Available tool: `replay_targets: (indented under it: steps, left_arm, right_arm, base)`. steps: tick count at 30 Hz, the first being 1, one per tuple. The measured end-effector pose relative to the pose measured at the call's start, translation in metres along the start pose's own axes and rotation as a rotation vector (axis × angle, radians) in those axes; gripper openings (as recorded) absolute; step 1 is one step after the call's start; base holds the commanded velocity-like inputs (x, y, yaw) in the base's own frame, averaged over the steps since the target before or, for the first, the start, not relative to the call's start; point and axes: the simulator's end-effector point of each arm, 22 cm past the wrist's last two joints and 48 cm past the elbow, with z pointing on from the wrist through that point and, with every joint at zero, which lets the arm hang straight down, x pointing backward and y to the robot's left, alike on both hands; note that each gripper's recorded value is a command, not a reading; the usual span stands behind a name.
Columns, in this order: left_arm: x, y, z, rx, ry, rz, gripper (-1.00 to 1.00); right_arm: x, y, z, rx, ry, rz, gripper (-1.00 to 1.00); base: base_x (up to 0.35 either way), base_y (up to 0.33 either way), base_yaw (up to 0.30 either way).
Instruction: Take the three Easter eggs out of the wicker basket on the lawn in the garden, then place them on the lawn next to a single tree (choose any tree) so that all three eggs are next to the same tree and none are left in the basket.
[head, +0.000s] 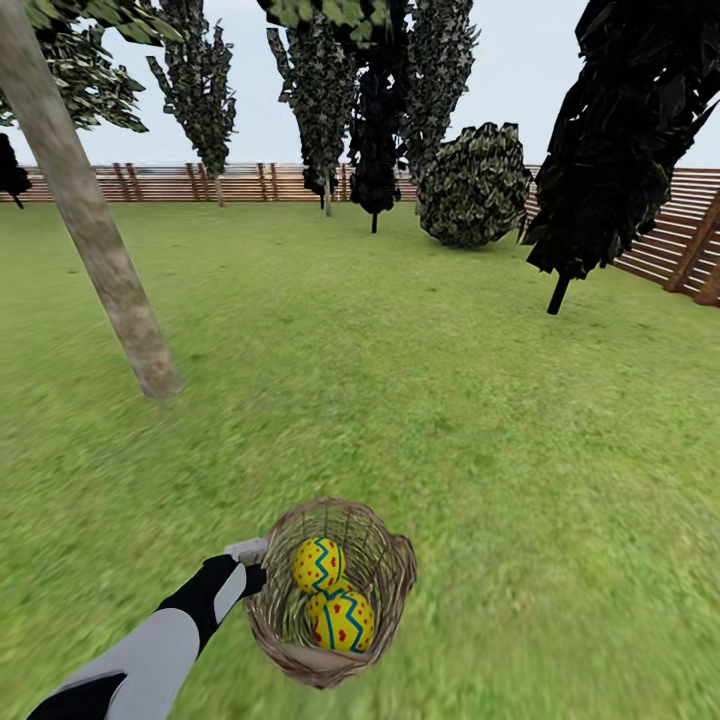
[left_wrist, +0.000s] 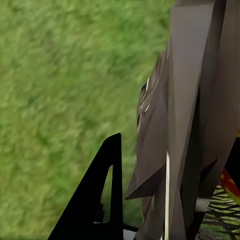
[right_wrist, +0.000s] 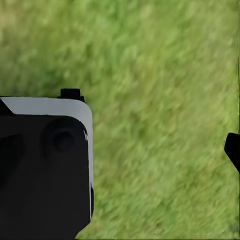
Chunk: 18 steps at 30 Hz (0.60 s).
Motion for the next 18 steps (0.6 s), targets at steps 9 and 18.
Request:
replay_targets:
  steps: [9,18]
  left_arm:
    - [-0.0064,0.0002,-0.0054,0.003,-0.014,-0.004,-1.0]
    - [-0.0083,0.0012,-0.0068,0.002,-0.018,-0.002,-1.0]
  right_arm:
    - [-0.0076,0.0001,-0.0018,-0.002,-0.025,-0.041,1.0]
    - [-0.0113,-0.0015,-0.0021,0.002,-0.033,-0.036,1.0]
  base:
    - [0.0,0.0,0.028]
    - [0.0,0.0,0.21]
